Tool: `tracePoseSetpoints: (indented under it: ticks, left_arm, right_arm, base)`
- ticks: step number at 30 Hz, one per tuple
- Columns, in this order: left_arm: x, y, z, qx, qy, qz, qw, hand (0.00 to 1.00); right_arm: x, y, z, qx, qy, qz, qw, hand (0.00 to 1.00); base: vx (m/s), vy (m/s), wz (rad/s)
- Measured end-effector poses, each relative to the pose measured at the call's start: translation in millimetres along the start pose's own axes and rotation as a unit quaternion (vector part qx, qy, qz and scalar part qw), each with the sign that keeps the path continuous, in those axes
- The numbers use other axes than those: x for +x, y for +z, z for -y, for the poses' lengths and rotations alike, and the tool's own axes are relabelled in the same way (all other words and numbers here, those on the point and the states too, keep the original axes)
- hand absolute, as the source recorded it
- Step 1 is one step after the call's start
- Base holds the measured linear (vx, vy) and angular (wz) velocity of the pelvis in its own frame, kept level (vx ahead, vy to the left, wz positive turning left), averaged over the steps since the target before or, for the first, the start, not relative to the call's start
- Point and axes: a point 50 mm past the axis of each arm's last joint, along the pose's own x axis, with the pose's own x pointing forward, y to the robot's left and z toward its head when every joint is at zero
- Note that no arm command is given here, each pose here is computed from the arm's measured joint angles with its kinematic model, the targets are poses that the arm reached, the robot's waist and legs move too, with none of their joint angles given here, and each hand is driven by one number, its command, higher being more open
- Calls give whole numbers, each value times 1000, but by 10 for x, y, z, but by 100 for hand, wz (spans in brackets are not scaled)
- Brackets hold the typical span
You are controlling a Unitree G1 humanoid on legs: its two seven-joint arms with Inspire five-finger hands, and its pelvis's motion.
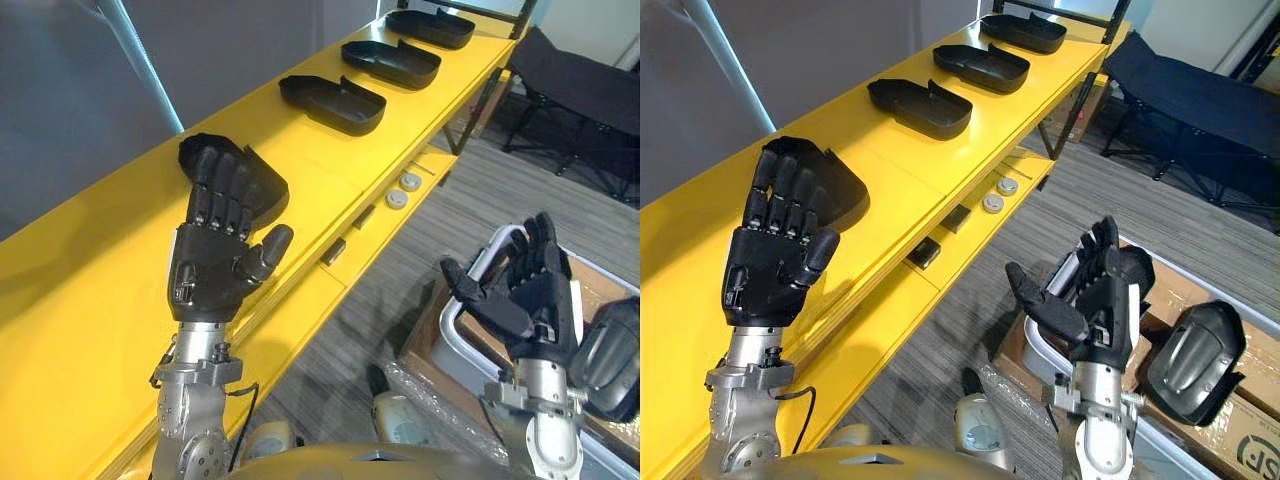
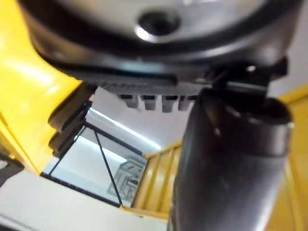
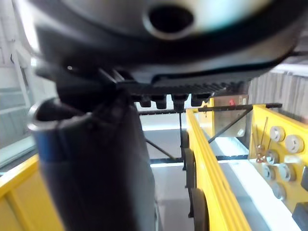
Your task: Walk over and take three plastic housings, then place them on the shelf
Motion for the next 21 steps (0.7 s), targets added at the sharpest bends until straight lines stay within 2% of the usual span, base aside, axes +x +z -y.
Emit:
tracePoseSetpoints:
  ticks: [3, 5, 8, 12, 16, 21]
  left_arm:
    - [-3, 26, 25, 11, 6, 13, 1000, 100]
    - [38, 117, 1, 33, 16, 33, 999, 100]
    - [149, 140, -43, 17, 28, 41, 999, 100]
    - [164, -29, -190, -13, 77, -8, 997, 100]
    - [113, -218, -270, -57, 117, -39, 991, 100]
    - [21, -438, -223, -109, 138, -69, 982, 100]
  right_arm:
    - [-19, 92, -38, 15, 18, 37, 999, 100]
    - [134, 192, -233, 47, 59, 93, 993, 100]
    - [361, 237, -533, 68, 123, 129, 982, 100]
    - [476, -39, -875, 40, 181, 71, 980, 100]
    - [455, -171, -817, -1, 175, 36, 984, 100]
    - [328, -328, -347, -45, 117, -26, 992, 100]
  base:
    - [-183, 54, -87]
    - [-115, -2, -115]
    - [-33, -77, -69]
    - [-19, -217, -72]
    - [5, -297, -75]
    - [-2, -180, -52]
